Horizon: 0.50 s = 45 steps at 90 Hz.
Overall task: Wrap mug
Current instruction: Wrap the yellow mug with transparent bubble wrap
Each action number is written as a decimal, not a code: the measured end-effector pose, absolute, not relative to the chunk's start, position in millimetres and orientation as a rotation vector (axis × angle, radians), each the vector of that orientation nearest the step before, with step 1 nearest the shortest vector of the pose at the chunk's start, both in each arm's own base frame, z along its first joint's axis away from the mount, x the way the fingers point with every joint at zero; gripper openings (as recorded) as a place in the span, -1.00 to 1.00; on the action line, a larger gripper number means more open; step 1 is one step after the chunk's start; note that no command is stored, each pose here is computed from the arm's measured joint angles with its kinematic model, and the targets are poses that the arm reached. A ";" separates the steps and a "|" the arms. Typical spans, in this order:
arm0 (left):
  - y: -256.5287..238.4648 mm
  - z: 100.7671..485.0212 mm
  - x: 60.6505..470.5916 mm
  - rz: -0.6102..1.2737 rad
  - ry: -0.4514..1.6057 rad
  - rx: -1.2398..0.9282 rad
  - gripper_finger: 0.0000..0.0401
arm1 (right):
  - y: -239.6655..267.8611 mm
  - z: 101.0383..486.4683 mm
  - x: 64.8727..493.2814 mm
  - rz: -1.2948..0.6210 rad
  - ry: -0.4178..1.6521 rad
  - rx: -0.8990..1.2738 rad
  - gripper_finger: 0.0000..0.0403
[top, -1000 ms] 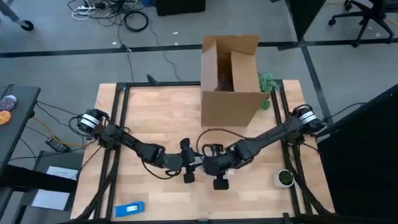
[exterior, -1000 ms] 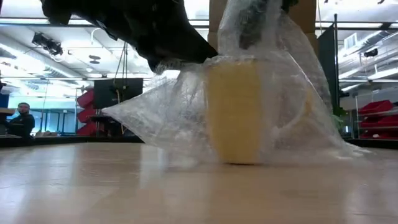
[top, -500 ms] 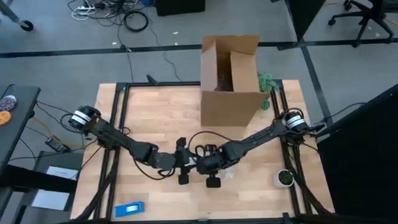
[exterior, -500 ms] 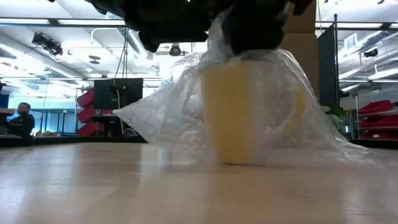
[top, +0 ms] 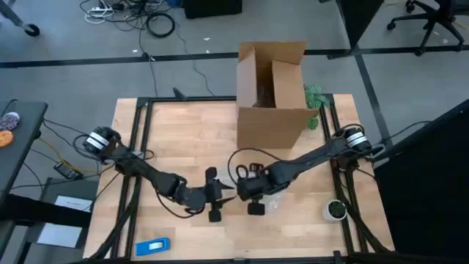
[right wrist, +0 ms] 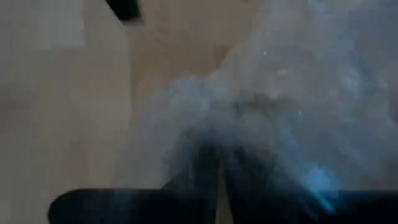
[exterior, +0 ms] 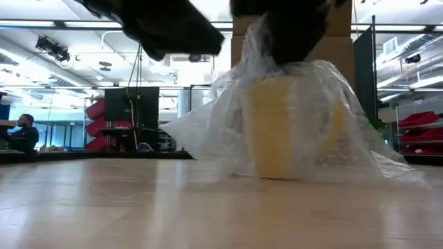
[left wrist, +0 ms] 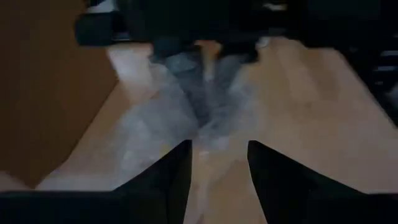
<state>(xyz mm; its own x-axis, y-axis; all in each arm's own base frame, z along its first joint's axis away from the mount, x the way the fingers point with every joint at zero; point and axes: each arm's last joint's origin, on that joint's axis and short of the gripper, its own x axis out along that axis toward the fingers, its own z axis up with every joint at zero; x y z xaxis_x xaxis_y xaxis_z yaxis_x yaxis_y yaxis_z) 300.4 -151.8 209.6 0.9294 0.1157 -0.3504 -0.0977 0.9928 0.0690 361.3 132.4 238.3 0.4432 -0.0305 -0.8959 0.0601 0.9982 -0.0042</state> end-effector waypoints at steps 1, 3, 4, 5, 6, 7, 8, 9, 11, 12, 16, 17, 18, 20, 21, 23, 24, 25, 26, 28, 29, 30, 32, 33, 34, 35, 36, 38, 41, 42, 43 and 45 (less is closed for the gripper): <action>-152.1 210.3 300.6 0.107 0.356 0.052 -0.29 | 132.7 239.0 361.0 -0.056 1.106 0.029 -1.00; -152.5 211.9 301.2 0.103 0.340 0.057 -0.29 | 133.6 240.1 360.8 -0.055 1.099 0.028 -1.00; -152.6 212.9 301.6 0.101 0.330 0.056 -0.29 | 134.1 240.6 360.7 -0.052 1.095 0.029 -1.00; -152.8 213.6 302.3 0.099 0.321 0.056 -0.29 | 134.5 241.2 360.7 -0.050 1.091 0.028 -1.00; -153.0 214.1 303.0 0.097 0.311 0.055 -0.29 | 134.9 241.8 360.7 -0.047 1.086 0.027 -1.00; -153.2 214.2 303.9 0.095 0.302 0.056 -0.29 | 135.1 242.1 360.8 -0.045 1.083 0.026 -1.00; -153.4 214.6 304.7 0.095 0.291 0.053 -0.29 | 135.4 242.4 360.9 -0.042 1.080 0.024 -1.00; -153.6 215.0 305.5 0.094 0.281 0.050 -0.29 | 135.5 242.8 361.0 -0.040 1.077 0.023 -1.00; -153.9 215.8 307.1 0.092 0.261 0.053 -0.29 | 136.3 243.4 361.3 -0.035 1.069 0.023 -1.00; -154.0 216.0 307.8 0.092 0.253 0.055 -0.29 | 136.8 243.7 361.3 -0.033 1.065 0.022 -1.00; -155.3 214.6 311.8 0.090 0.217 0.059 -0.29 | 137.1 244.7 361.4 -0.031 1.059 0.023 -1.00; -155.5 214.2 312.8 0.089 0.208 0.059 -0.29 | 137.1 245.1 361.3 -0.030 1.058 0.022 -1.00; -155.6 213.4 313.9 0.088 0.201 0.061 -0.29 | 137.0 245.5 361.1 -0.030 1.058 0.022 -1.00; -156.1 211.9 315.8 0.085 0.189 0.065 -0.29 | 136.8 246.3 360.5 -0.030 1.058 0.022 -1.00; -156.3 210.9 316.7 0.083 0.185 0.064 -0.29 | 136.6 246.8 360.1 -0.030 1.059 0.021 -1.00; -156.2 208.2 318.8 0.083 0.181 0.068 -0.29 | 136.3 247.7 359.1 -0.030 1.062 0.020 -1.00; -156.1 207.1 319.6 0.082 0.179 0.071 -0.29 | 136.1 248.5 358.5 -0.030 1.063 0.020 -1.00; -155.8 205.5 320.8 0.082 0.178 0.072 -0.29 | 136.0 249.6 357.8 -0.029 1.062 0.020 -1.00; -155.4 203.4 322.1 0.084 0.179 0.073 -0.29 | 135.9 250.8 357.0 -0.029 1.061 0.021 -1.00; -154.0 200.1 324.5 0.088 0.179 0.071 -0.29 | 135.9 253.5 355.2 -0.027 1.059 0.021 -1.00; -153.2 198.4 325.6 0.091 0.182 0.072 -0.29 | 135.9 254.9 354.1 -0.026 1.058 0.022 -1.00; -152.1 196.4 326.8 0.095 0.187 0.073 -0.29 | 135.9 256.4 353.0 -0.025 1.058 0.022 -1.00; -149.6 192.3 329.0 0.105 0.200 0.076 -0.29 | 135.9 259.8 350.7 -0.024 1.055 0.024 -1.00; -148.4 189.5 330.2 0.110 0.208 0.076 -0.29 | 135.6 261.5 349.7 -0.023 1.052 0.026 -1.00; -147.2 186.9 331.3 0.116 0.216 0.076 -0.29 | 135.7 263.5 348.7 -0.021 1.047 0.027 -1.00; -145.9 184.6 332.3 0.121 0.222 0.074 -0.29 | 135.8 265.5 347.6 -0.019 1.042 0.028 -1.00; -144.6 182.5 333.4 0.126 0.227 0.074 -0.29 | 135.9 267.7 346.5 -0.017 1.037 0.030 -1.00; -142.0 178.3 335.5 0.135 0.238 0.073 -0.29 | 136.2 271.7 344.5 -0.013 1.025 0.031 -1.00; -138.2 172.8 338.3 0.148 0.252 0.067 -0.29 | 136.8 278.4 340.7 -0.012 1.005 0.031 -1.00; -136.9 171.1 339.3 0.150 0.256 0.063 -0.29 | 136.7 281.0 339.3 -0.014 0.996 0.030 -1.00; -135.6 169.7 340.2 0.150 0.260 0.060 -0.29 | 136.8 283.5 337.9 -0.016 0.987 0.028 -1.00; -133.1 167.3 342.1 0.150 0.262 0.054 -0.29 | 137.1 288.0 335.4 -0.022 0.968 0.024 -1.00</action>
